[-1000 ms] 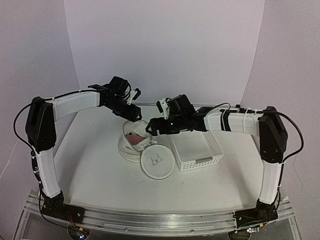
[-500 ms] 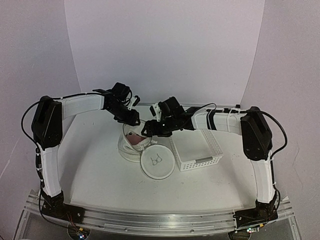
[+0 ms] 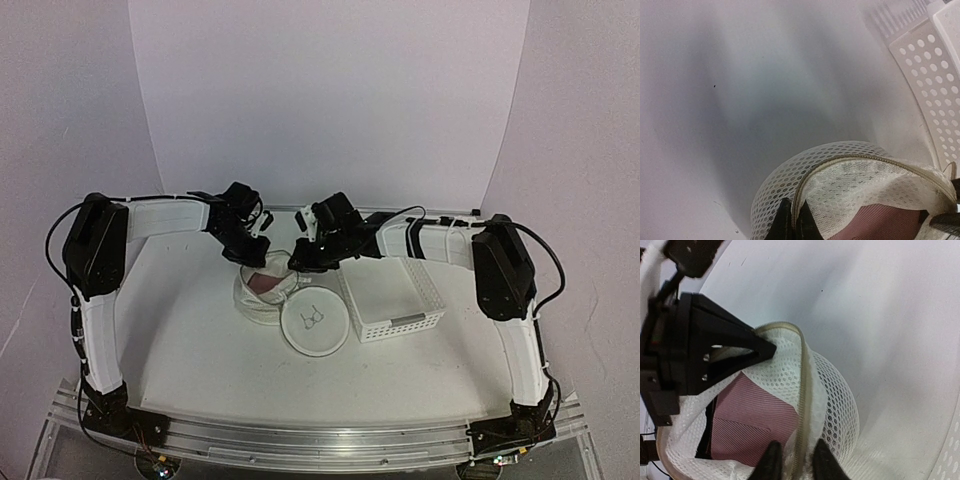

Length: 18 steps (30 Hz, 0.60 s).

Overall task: Unzip the laundry bag and remove the bra
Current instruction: Adjust the laundry bag at the center of the board.

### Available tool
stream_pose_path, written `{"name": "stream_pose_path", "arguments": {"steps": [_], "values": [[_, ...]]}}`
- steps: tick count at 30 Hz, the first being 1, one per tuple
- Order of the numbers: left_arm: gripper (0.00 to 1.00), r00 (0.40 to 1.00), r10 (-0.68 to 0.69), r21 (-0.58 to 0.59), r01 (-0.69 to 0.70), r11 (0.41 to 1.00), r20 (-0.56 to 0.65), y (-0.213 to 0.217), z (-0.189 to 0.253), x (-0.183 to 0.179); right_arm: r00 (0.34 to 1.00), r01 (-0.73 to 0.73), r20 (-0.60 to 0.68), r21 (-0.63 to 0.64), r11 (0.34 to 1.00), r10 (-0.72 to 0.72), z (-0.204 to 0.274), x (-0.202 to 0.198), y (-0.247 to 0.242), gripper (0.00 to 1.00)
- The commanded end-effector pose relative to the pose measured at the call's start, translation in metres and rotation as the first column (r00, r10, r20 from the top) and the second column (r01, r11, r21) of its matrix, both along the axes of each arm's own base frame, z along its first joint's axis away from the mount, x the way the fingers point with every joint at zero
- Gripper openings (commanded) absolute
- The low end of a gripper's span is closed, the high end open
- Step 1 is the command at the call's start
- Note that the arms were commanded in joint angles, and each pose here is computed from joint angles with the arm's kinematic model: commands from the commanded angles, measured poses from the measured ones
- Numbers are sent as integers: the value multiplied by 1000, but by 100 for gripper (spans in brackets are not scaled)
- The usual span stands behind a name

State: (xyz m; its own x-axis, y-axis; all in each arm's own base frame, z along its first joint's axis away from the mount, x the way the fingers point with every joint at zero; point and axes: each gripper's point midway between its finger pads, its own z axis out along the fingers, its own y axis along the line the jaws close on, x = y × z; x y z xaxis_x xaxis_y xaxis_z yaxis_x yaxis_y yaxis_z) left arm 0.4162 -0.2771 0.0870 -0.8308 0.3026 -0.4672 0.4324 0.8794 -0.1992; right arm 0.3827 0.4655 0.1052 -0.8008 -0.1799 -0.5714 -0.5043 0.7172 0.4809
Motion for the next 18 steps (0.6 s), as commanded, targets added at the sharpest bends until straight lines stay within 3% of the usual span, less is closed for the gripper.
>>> {"name": "stream_pose_path", "arguments": {"steps": [1,3,11,18], "values": [[0,997,52,-20,-51,998,64,12,34,-3,999,-6,49,44,999,4,24,11,11,9],[0,996,72,-18,-71,997,61,18,36,-9,998,-6,61,40,999,4,26,14,12,0],[0,984,176,-89,-176,980,-6,32,40,-42,981,-103,169,26,994,98,35,24,29,0],[0,962,266,-209,-275,938,-71,39,37,-79,907,-308,302,4,952,292,43,21,53,0]]}}
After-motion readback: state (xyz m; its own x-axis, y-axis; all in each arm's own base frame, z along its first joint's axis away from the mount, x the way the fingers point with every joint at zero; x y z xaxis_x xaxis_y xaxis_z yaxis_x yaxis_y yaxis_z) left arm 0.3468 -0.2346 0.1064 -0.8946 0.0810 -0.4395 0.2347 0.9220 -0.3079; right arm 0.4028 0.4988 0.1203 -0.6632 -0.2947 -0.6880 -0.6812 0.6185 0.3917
